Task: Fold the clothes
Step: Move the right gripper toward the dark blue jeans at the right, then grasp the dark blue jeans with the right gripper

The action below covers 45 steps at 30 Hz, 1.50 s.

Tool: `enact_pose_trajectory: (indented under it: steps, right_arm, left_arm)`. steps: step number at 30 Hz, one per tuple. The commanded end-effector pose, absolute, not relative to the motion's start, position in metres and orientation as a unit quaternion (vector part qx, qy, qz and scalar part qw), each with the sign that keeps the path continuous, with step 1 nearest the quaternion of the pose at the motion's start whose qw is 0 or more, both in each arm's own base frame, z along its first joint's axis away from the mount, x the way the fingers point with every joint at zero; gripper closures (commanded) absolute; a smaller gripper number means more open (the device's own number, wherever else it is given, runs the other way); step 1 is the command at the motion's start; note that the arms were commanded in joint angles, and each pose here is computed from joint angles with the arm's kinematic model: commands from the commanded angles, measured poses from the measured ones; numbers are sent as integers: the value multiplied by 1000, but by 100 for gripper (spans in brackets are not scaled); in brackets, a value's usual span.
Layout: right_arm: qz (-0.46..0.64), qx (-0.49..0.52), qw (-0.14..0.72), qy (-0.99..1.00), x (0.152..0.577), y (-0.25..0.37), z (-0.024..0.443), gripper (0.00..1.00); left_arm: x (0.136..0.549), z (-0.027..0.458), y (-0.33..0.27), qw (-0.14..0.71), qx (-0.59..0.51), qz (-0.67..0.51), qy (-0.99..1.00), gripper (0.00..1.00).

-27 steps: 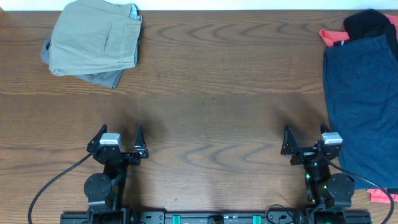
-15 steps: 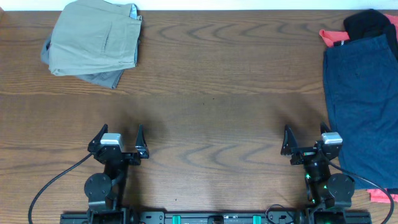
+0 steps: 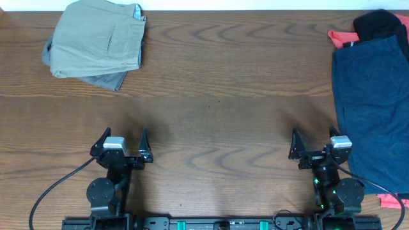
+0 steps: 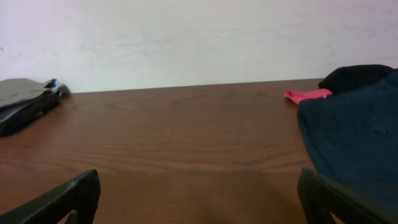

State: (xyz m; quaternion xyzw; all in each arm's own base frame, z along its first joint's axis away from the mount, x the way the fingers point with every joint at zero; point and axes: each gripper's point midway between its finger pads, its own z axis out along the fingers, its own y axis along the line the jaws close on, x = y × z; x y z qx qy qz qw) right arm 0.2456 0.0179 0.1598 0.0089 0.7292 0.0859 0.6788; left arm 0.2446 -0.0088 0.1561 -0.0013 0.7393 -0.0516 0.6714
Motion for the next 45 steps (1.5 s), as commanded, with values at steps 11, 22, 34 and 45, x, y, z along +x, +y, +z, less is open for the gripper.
enact_pose_trajectory:
  steps: [11,22,34,45]
  right_arm:
    - [88,15,677,730,246,18,159,1]
    - [88,15,677,730,246,18,159,1]
    - [443,7,553,706,210,105,176,1]
    - [434,8,687,582,207,84,267,1]
  left_arm:
    - [244,140,-12,653,5,-57,755,2]
    - [244,140,-12,653,5,-57,755,2]
    - [244,140,-12,653,5,-57,755,2]
    - [244,140,-12,653,5,-57,755,2]
